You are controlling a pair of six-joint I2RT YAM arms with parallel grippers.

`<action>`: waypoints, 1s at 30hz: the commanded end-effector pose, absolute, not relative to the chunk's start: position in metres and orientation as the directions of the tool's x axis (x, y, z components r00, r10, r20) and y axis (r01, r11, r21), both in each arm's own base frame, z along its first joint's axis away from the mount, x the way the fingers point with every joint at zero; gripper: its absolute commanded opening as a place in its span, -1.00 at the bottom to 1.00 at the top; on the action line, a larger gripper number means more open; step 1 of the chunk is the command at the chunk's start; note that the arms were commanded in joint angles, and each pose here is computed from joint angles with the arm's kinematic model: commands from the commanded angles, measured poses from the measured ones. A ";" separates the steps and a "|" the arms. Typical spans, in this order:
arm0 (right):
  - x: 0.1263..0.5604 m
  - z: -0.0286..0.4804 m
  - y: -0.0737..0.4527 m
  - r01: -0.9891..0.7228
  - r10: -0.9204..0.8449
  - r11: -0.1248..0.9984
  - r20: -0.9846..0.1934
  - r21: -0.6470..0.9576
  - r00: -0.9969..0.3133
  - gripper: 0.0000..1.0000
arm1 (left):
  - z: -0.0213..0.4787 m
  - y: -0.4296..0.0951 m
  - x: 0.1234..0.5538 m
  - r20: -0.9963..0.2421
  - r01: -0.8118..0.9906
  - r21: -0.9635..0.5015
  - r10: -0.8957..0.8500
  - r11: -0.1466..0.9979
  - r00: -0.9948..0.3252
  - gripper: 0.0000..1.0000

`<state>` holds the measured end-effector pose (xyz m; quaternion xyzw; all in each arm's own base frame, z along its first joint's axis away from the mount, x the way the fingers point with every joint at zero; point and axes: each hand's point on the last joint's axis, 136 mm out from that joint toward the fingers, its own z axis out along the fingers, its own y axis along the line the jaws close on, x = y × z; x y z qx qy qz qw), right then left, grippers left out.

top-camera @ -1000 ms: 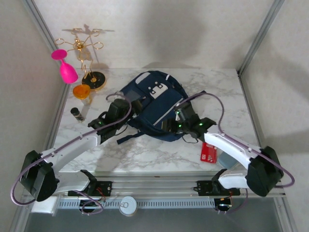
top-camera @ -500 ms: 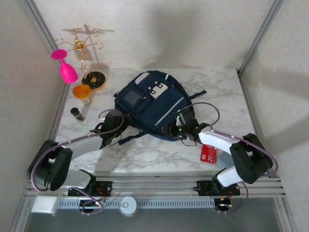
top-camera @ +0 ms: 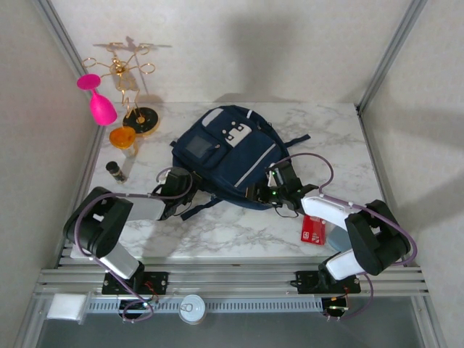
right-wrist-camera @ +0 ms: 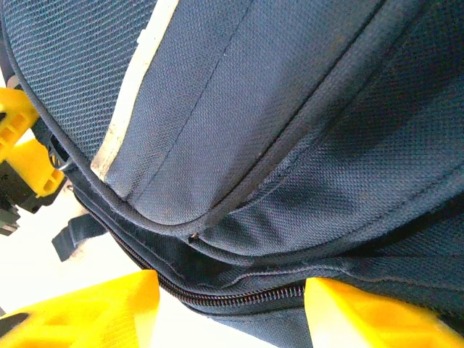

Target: Pack the student bag

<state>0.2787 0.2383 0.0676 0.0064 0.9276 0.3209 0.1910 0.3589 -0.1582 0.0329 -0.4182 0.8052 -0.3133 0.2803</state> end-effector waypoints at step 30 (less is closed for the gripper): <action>0.239 0.129 0.302 -0.102 0.013 0.976 -0.518 0.193 -0.855 0.08 | 0.136 -0.240 0.352 -0.028 -0.318 -0.923 -0.860 0.218 -0.510 -1.00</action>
